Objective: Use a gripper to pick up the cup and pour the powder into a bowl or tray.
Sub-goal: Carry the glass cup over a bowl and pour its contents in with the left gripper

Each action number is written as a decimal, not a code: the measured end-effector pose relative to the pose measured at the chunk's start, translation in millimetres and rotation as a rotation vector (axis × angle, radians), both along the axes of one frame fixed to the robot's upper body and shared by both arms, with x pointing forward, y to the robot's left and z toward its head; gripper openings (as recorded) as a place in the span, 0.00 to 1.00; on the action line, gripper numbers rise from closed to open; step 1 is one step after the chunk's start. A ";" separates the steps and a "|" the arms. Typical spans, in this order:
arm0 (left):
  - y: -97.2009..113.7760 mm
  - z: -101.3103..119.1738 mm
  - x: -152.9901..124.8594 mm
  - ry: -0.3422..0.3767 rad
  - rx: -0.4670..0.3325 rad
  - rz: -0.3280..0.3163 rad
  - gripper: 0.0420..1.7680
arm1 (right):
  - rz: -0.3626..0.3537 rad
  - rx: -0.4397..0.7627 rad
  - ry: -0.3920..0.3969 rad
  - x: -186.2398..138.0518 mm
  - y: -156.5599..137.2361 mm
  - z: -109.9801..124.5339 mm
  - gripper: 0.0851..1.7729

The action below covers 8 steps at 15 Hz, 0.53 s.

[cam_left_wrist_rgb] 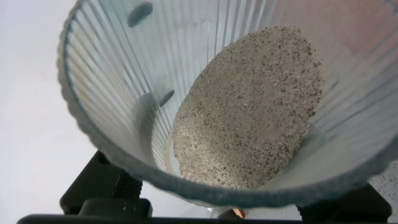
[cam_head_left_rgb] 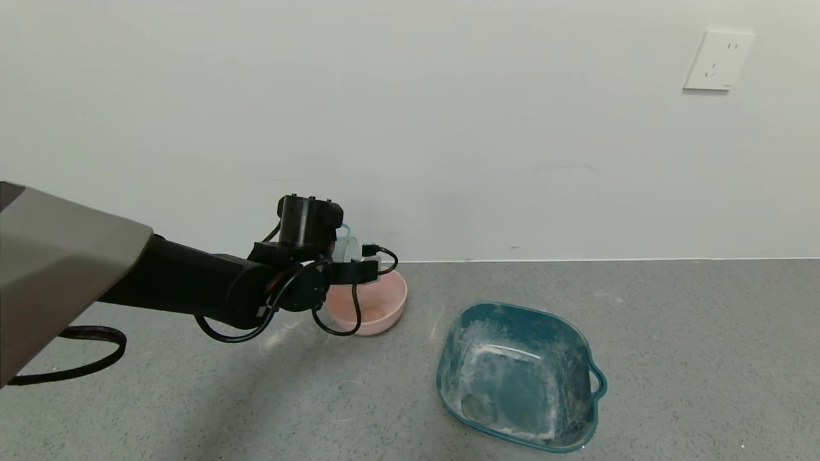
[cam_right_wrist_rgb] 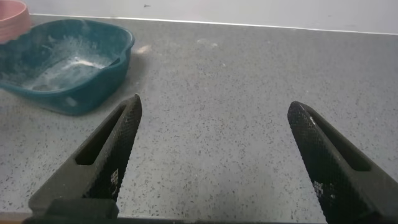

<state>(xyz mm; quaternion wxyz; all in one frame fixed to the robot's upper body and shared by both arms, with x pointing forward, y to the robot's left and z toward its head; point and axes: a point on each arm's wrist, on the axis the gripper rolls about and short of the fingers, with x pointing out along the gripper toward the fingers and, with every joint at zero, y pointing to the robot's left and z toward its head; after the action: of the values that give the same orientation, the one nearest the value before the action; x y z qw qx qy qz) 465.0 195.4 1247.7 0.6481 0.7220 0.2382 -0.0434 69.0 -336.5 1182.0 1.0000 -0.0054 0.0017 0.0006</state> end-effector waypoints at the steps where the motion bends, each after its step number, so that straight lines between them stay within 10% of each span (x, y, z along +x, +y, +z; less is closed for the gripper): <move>1: -1.2 -0.3 -0.8 -0.001 0.005 0.004 0.73 | -0.001 0.000 0.000 0.0 0.0 0.0 0.96; 8: -13.5 0.3 -6.0 -0.003 0.070 0.013 0.73 | 0.000 0.000 0.000 0.0 0.0 0.0 0.96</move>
<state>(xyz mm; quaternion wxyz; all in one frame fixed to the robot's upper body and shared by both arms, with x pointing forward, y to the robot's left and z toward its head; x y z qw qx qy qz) 459.0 181.9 1248.0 0.6230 0.7428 0.2433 -0.0296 69.0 -336.5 1182.0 1.0000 -0.0052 0.0017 0.0006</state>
